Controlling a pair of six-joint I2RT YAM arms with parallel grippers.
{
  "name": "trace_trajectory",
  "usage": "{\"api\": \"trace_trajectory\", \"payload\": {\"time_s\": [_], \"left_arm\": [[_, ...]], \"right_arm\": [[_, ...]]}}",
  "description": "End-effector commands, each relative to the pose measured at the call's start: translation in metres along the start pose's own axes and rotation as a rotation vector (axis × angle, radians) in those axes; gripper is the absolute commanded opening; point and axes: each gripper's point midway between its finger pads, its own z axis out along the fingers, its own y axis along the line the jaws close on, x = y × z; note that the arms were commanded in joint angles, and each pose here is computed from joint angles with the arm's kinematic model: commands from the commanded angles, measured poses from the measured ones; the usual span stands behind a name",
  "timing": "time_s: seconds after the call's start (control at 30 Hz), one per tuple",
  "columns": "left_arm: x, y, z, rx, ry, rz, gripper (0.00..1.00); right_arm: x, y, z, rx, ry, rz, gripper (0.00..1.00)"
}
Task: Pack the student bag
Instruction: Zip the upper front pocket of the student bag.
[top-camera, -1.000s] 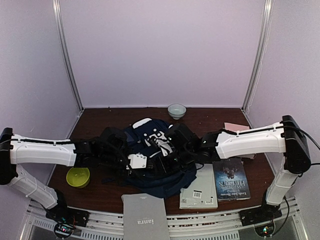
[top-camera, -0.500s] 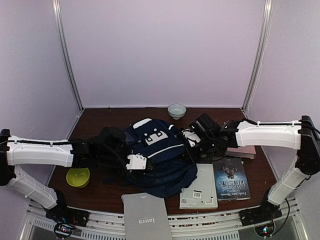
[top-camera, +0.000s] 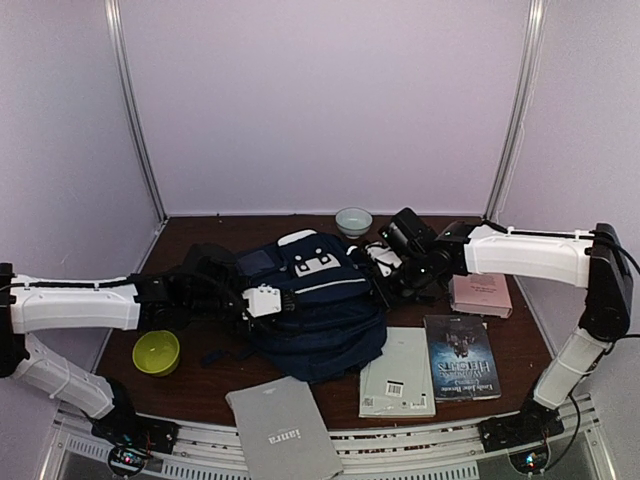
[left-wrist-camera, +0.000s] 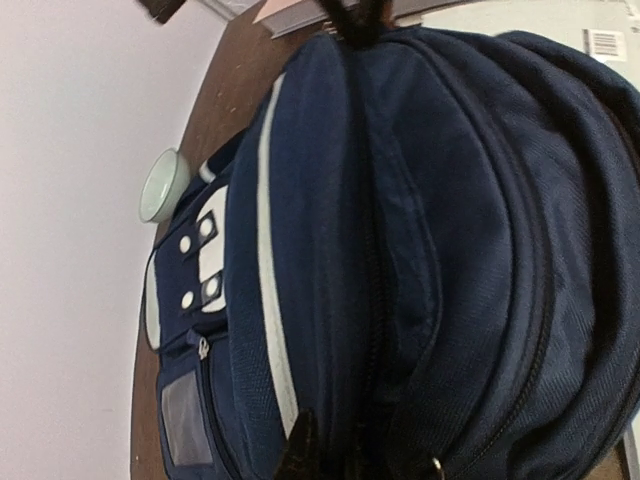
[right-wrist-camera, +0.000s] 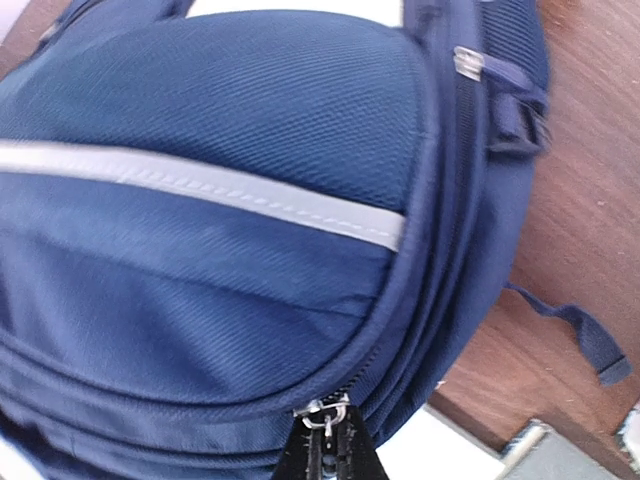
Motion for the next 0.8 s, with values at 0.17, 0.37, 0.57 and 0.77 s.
{"api": "trace_trajectory", "payload": {"time_s": [0.17, 0.37, 0.57, 0.77], "left_arm": [[-0.064, 0.012, -0.080, -0.014, -0.492, -0.105, 0.80], [-0.101, -0.019, -0.100, 0.292, -0.638, -0.122, 0.73], [-0.042, 0.021, -0.043, 0.028, -0.238, -0.192, 0.46], [-0.023, -0.004, -0.017, 0.134, -0.110, -0.138, 0.62]], "right_arm": [[-0.037, 0.149, -0.028, -0.435, -0.108, -0.007, 0.00], [-0.053, 0.198, -0.033, -0.517, -0.108, -0.066, 0.00], [-0.047, 0.189, -0.029, -0.489, -0.115, -0.053, 0.00], [-0.039, 0.185, -0.025, -0.486, -0.098, -0.044, 0.00]]}}
